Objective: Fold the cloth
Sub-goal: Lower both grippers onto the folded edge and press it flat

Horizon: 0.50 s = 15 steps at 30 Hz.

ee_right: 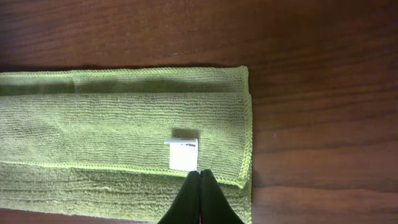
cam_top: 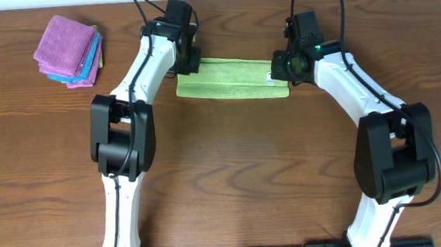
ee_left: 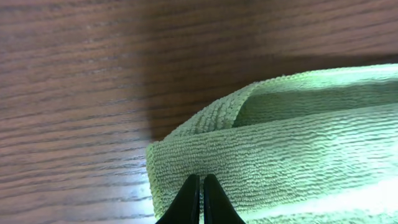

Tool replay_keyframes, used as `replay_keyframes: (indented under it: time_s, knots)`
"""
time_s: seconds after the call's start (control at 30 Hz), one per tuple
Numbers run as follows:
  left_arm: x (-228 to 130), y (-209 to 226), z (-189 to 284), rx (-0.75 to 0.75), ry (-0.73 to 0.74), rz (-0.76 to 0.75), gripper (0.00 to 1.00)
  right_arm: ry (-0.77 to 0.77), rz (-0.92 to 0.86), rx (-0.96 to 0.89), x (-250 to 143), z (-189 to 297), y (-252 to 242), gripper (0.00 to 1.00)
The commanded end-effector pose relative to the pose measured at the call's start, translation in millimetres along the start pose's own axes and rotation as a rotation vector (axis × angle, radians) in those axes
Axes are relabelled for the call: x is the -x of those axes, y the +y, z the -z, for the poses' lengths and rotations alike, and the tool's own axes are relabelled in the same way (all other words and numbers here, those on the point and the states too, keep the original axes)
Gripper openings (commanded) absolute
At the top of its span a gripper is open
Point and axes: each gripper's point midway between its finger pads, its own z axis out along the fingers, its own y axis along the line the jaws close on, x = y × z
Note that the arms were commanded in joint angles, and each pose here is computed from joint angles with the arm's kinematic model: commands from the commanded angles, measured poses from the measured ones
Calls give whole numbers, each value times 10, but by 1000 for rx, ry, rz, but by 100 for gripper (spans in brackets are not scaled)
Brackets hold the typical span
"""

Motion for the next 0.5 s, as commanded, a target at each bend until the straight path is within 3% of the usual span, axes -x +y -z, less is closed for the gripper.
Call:
replay_keyframes:
  time_s: [0.0,0.3,0.47]
  knots:
    - [-165,49,-281,24,66,5,6,6,-10,-20,-11,-3,-52,2]
    - [-340,99,-316,46,134,6,6,33,-11,-31,-75,-1,-80,2]
    - [-536,276,-311,144,203,-2,6,46,-12,-36,-108,6,-93,2]
